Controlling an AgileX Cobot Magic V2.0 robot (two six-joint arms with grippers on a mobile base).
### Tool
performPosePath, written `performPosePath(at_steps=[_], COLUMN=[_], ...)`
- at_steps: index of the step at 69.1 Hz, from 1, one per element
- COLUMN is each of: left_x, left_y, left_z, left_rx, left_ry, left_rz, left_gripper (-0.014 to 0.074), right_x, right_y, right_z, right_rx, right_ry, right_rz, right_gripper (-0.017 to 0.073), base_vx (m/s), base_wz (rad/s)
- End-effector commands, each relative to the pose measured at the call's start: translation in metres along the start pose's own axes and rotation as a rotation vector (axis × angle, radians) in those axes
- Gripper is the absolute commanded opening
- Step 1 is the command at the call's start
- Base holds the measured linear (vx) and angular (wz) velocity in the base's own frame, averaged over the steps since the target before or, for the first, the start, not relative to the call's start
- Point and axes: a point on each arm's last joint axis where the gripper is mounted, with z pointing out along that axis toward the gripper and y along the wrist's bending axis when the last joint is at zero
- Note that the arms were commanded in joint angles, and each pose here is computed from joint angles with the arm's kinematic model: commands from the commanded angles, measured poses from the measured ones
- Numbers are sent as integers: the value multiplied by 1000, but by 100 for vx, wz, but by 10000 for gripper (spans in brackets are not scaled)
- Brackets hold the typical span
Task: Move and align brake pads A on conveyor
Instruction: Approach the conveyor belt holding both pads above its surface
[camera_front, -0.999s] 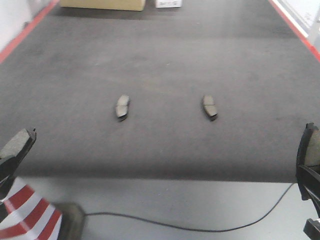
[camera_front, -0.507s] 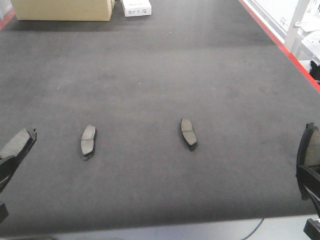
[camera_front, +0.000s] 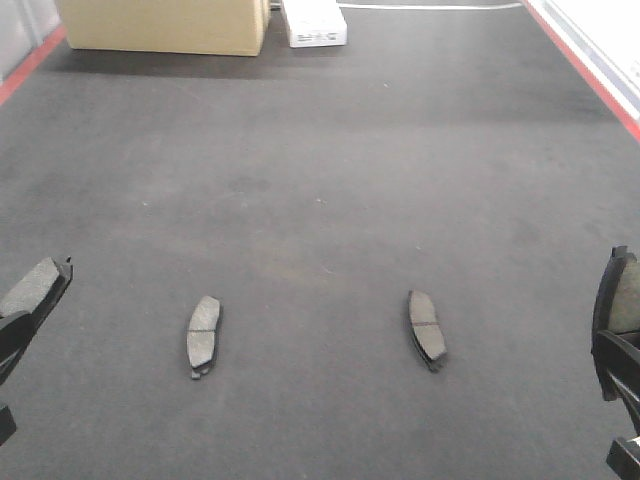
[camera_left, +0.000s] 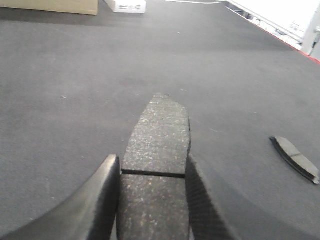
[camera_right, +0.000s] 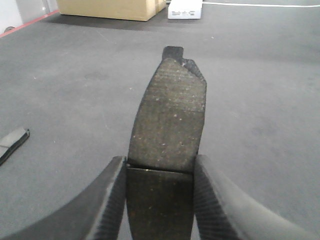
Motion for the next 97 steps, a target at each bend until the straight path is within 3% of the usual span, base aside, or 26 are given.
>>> performPosePath(at_steps=[1, 85, 92, 97], left_x=[-18, -19, -26, -34], left_y=[-4, -5, -6, -8], left_z=[-2, -2, 2, 12], left_rx=[35, 39, 44, 42], left_ry=[-119, -133, -146, -133], left_rz=[0, -3, 10, 47], left_gripper=[108, 108, 108, 108], right_x=[-19, -19, -19, -19], right_y=[2, 2, 2, 2], right_z=[-3, -3, -3, -3], right_rx=[-20, -20, -20, -20], right_ry=[-116, -116, -116, -116], right_rz=[-22, -22, -22, -22], right_gripper=[3, 3, 3, 3], base_vx=[11, 1, 0, 0], base_wz=[13, 1, 0, 0])
